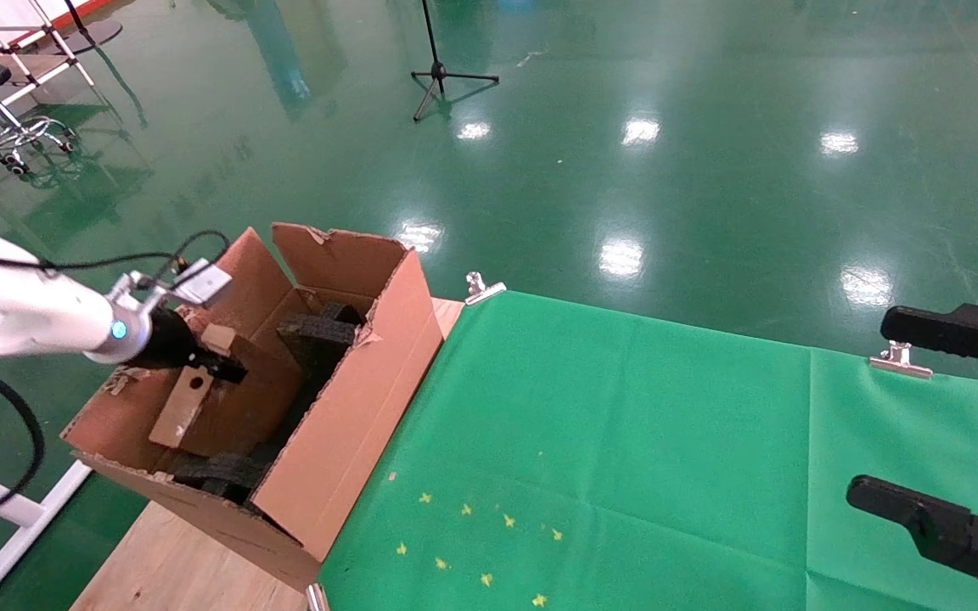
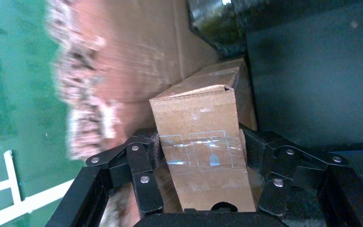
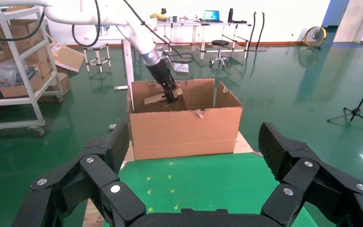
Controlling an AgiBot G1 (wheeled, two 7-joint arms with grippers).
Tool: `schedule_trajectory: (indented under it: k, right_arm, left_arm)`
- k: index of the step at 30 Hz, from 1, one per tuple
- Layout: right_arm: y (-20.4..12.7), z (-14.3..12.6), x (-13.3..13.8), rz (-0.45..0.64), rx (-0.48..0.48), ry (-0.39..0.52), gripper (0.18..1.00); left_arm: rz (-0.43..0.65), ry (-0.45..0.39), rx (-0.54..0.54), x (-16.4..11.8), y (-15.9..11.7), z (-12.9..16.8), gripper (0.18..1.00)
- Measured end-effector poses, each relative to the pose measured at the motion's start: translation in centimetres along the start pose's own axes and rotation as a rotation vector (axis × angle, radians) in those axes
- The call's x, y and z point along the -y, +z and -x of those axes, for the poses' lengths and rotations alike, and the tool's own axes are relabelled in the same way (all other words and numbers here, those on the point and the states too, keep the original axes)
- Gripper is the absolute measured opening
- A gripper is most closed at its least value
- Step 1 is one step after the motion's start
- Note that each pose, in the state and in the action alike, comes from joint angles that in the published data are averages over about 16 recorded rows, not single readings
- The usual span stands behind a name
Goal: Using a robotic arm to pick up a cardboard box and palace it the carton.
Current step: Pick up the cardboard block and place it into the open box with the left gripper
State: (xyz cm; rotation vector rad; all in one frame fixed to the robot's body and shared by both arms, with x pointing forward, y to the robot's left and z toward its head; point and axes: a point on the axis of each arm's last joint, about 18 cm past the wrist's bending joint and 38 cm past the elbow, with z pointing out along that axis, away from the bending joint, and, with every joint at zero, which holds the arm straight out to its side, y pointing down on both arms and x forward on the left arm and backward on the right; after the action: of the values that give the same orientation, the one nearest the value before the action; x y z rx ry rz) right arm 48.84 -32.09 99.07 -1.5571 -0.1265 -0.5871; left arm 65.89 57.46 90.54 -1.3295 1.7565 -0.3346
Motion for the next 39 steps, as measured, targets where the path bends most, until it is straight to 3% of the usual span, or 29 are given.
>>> schedule_trajectory:
  k: [12,26,32,39]
  right_arm:
    - [0.0,0.0,0.0,0.000,0.000,0.000,1.001]
    - [0.0,0.0,0.0,0.000,-0.001,0.000,1.001]
    - [0.0,0.0,0.0,0.000,-0.001,0.000,1.001]
    - [0.0,0.0,0.0,0.000,-0.001,0.000,1.001]
  left_arm:
    - [-0.002,-0.015,-0.002,-0.9,2.3,-2.3,0.386]
    - [-0.023,-0.040,0.002,-0.7,2.7,-2.6,0.397]
    - [-0.018,-0.037,-0.001,-0.8,2.6,-2.6,0.446]
    - [-0.019,-0.031,0.001,-0.6,2.4,-2.4,0.564]
